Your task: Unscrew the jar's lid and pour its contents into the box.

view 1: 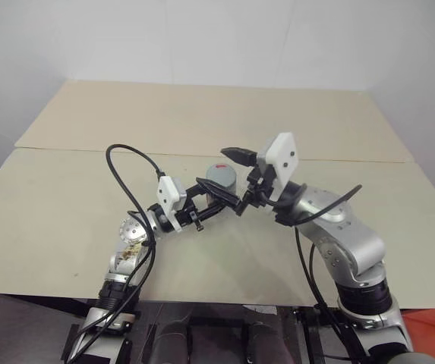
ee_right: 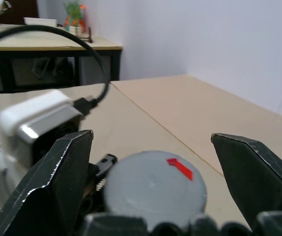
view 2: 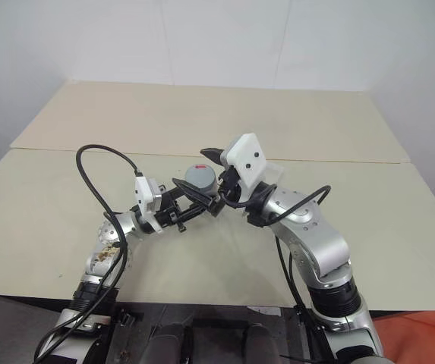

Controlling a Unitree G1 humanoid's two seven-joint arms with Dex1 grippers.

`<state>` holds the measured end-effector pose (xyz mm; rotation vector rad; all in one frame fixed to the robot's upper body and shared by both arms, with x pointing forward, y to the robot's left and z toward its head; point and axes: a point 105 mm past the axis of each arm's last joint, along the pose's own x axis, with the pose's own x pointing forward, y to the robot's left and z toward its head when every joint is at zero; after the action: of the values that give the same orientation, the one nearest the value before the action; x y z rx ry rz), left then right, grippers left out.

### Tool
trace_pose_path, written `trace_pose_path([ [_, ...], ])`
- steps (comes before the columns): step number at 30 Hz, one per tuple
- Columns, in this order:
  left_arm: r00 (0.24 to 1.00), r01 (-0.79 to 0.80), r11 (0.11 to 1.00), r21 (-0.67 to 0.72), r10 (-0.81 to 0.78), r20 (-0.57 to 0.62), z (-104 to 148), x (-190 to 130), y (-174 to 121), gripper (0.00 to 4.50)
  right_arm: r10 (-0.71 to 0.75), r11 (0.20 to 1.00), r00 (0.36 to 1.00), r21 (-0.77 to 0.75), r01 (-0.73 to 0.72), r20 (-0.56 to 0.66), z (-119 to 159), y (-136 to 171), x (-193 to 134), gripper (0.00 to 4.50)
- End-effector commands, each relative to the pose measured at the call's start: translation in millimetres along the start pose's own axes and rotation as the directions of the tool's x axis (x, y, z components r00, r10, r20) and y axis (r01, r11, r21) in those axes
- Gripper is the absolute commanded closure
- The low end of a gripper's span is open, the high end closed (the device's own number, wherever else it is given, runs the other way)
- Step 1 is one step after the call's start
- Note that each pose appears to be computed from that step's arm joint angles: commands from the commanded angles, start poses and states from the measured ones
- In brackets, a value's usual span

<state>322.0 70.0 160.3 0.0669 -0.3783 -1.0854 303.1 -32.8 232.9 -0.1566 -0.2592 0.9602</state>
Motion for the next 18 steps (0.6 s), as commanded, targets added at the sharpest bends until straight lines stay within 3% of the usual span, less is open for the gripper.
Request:
trace_pose_path([
  [1,0.999,0.009,0.999,0.033,-0.01,0.053,15,4,-1,2.57,-0.013,0.998,0.999,-0.056,0.015,0.036,8,-2,0,0.02],
  [18,0.999,-0.023,0.999,0.025,0.022,0.04,14,-5,8,2.57,-0.03,0.997,0.999,-0.065,0.032,0.022,4,-14,-23,0.02],
])
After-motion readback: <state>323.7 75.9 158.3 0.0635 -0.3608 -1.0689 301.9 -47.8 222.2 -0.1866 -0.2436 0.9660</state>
